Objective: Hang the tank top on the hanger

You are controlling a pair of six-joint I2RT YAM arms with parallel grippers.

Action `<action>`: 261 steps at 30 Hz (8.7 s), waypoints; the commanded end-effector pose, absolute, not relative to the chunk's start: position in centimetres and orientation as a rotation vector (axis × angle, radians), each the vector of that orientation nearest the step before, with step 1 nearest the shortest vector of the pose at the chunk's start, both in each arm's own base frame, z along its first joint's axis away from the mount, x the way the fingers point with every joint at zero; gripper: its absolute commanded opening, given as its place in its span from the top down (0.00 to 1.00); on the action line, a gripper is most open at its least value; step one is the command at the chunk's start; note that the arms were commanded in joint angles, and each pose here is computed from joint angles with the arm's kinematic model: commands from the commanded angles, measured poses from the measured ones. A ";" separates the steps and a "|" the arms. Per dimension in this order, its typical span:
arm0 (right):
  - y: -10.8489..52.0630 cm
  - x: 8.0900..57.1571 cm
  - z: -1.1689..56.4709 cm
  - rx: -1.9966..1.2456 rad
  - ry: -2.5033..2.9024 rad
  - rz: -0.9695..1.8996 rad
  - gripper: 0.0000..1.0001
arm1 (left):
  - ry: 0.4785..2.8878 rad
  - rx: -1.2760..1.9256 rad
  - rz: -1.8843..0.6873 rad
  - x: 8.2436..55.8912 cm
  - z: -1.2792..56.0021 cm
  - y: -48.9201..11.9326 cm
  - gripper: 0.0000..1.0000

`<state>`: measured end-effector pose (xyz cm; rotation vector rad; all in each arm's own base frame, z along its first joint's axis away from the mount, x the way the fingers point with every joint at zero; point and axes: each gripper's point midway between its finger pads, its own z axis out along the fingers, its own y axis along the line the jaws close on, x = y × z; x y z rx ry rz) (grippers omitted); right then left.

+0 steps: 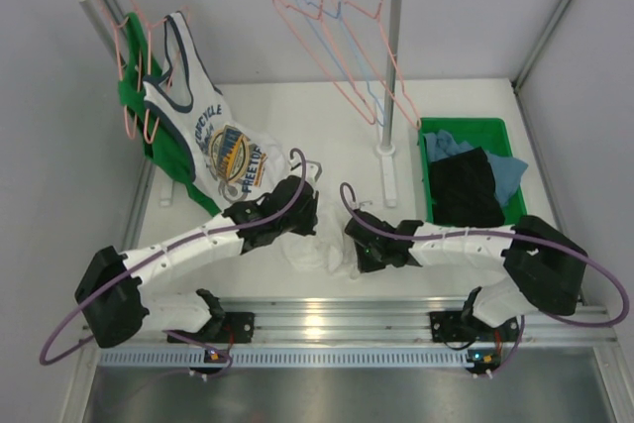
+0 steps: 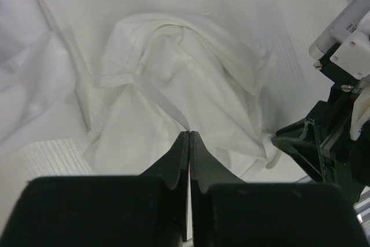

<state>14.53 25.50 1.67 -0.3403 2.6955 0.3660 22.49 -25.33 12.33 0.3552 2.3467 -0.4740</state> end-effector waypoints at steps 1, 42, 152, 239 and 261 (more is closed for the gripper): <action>26.4 15.2 2.5 -0.324 2.651 0.363 0.90 | 2.266 0.332 -0.509 23.2 15.4 -25.7 1.00; 17.6 24.8 45.5 -0.039 1.792 0.263 1.00 | 1.591 0.242 -0.438 25.5 47.4 -19.8 1.00; 18.3 15.7 14.4 -0.096 2.335 0.508 0.49 | 1.572 -0.165 -0.154 42.9 46.2 -22.8 0.58; 17.8 15.4 12.5 -0.088 2.363 0.481 0.50 | 1.448 0.186 -0.310 41.5 49.3 -18.6 1.00; 17.2 14.7 12.0 -0.100 2.394 0.463 0.50 | 1.634 0.334 -0.347 30.2 43.3 -14.7 1.00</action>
